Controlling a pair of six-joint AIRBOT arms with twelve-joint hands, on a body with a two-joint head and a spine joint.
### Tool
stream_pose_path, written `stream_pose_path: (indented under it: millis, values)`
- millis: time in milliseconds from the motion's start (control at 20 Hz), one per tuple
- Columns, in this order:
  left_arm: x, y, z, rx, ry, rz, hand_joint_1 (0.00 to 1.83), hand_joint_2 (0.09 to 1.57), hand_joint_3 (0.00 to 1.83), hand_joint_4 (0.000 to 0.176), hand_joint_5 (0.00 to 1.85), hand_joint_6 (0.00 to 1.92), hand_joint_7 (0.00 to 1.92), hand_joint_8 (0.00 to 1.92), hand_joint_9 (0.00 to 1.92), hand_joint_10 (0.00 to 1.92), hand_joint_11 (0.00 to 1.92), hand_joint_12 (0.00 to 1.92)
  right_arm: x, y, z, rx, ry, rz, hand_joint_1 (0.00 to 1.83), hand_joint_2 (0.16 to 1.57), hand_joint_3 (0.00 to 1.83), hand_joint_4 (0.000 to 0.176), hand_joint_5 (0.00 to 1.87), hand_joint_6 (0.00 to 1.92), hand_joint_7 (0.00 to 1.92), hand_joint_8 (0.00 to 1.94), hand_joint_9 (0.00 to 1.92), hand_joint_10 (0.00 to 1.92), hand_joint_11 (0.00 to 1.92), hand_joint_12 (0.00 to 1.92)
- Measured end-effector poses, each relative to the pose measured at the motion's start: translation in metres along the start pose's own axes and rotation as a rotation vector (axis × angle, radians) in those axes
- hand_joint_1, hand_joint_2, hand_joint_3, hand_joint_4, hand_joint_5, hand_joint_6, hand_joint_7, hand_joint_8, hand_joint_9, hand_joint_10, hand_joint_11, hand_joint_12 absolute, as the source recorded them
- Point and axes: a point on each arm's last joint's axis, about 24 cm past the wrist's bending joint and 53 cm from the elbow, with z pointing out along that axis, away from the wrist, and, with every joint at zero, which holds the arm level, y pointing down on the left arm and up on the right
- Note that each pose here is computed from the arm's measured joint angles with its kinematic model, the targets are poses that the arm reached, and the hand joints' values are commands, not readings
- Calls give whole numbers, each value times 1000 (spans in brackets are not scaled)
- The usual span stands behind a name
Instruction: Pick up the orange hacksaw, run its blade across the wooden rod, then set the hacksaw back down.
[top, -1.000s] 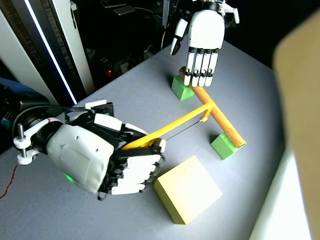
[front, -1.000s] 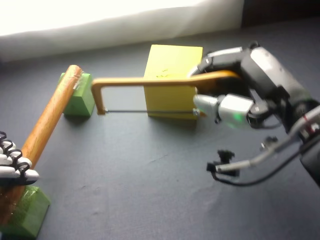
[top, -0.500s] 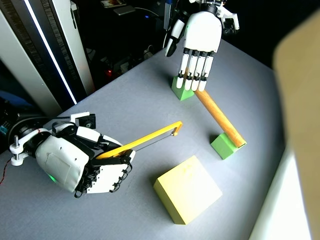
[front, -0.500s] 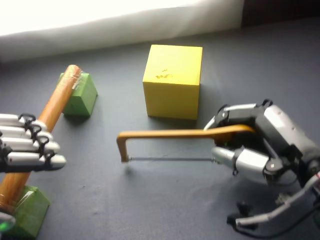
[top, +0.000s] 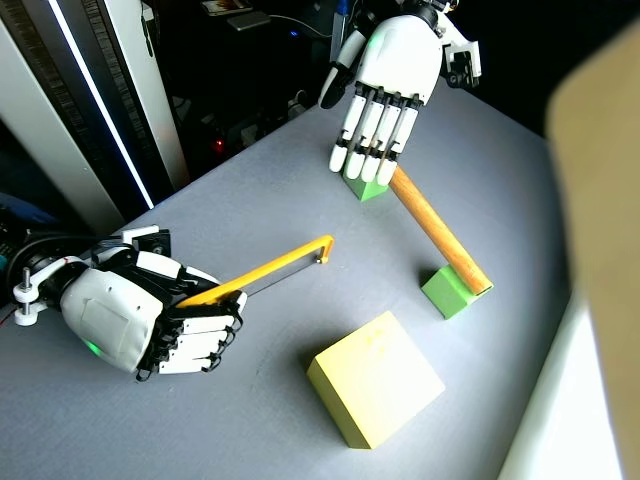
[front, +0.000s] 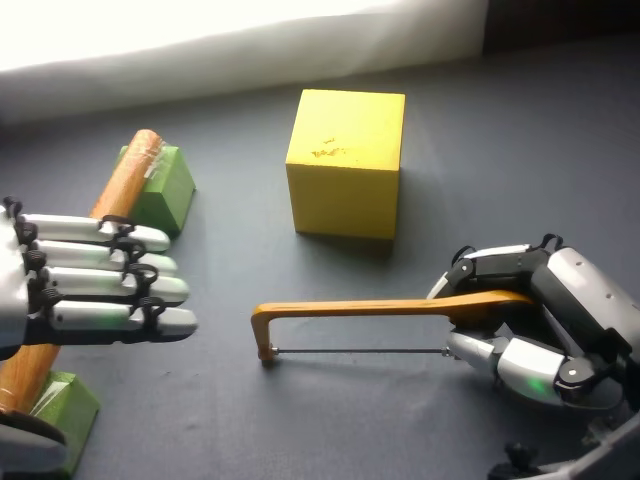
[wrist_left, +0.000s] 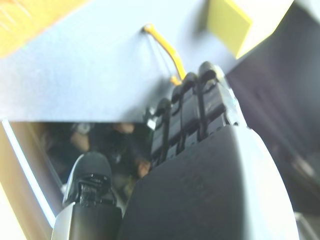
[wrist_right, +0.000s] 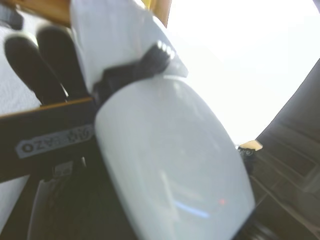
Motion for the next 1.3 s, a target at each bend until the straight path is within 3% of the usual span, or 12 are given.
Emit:
stream_pose_path:
  millis: [50, 100, 200, 250, 300, 350, 400, 500, 750, 850, 1050, 1300]
  values:
    - [-4, -2, 2, 14, -16, 10, 78, 1321, 2, 0, 98, 2, 107, 2, 82, 2, 0, 108, -1, 1, 0, -3, 1, -3, 1339, 1139, 1, 0, 875, 955, 950, 1122, 889, 1262, 722, 1285]
    - [-8, -8, 5, 38, -40, 1, 80, 1324, 2, 0, 81, 2, 95, 2, 71, 1, 0, 70, -2, 1, -2, -5, 1, -8, 1241, 1152, 0, 0, 846, 1073, 978, 1104, 868, 1022, 714, 1242]
    - [-16, -17, 7, 78, -83, -25, 79, 1311, 1, 0, 101, 0, 127, 2, 112, 0, 0, 168, 0, -1, -6, 1, 7, -7, 1175, 1201, 0, 0, 756, 1273, 889, 1193, 780, 828, 588, 1302]
    - [-15, -22, 9, 96, -86, -24, 92, 1308, 0, 0, 110, 2, 125, 0, 110, 0, 0, 193, 1, -3, -8, 8, 10, -8, 1079, 1215, 0, 0, 774, 1282, 811, 631, 740, 702, 533, 1310]
    - [-15, -29, 11, 125, -87, -25, 100, 1311, 1, 0, 113, 2, 125, 0, 106, 0, 0, 172, 3, -6, -11, 18, 17, -5, 989, 1167, 0, 0, 661, 614, 817, 290, 740, 551, 507, 1275]
    - [-13, -36, 11, 154, -84, -30, 87, 1314, 2, 0, 109, 0, 116, 0, 96, 1, 0, 156, 4, -6, -12, 19, 19, -6, 884, 1140, 0, 0, 611, 223, 740, 100, 689, 382, 464, 1261]
    - [-13, -42, 12, 181, -84, -40, 74, 1320, 3, 0, 99, 1, 107, 1, 83, 2, 0, 122, 4, -5, -12, 13, 23, -10, 848, 1094, 0, 0, 585, 59, 684, 24, 685, 225, 422, 1209]
    - [-12, -52, 15, 235, -87, -55, 43, 1331, 5, 0, 71, 5, 71, 5, 48, 6, 6, 15, 1, -1, -12, 1, 18, -12, 724, 1079, 1, 0, 455, 2, 546, 0, 630, 59, 324, 1139]
    - [-15, -47, 14, 252, -93, -59, 58, 1329, 1, 0, 73, 2, 94, 8, 70, 9, 28, 26, -1, 2, -12, -5, 16, -18, 489, 982, 0, 0, 186, 0, 282, 0, 303, 0, 6, 1015]
    - [-14, -47, 15, 261, -90, -58, 28, 1333, 2, 0, 69, 0, 86, 4, 68, 5, 23, 28, -2, 5, -11, -9, 13, -12, 296, 964, 0, 0, 15, 0, 47, 4, 78, 0, 0, 610]
    - [-15, -49, 18, 277, -96, -59, 88, 1321, 0, 0, 100, 9, 104, 5, 85, 7, 38, 46, -7, 17, -8, -31, 6, -14, 167, 904, 0, 0, 0, 0, 0, 0, 0, 0, 0, 224]
    - [-15, -50, 19, 289, -92, -66, 27, 1333, 2, 0, 61, 0, 78, 0, 57, 0, 0, 55, -20, 40, -7, -68, -14, -23, 141, 900, 0, 0, 0, 0, 0, 0, 0, 0, 0, 310]
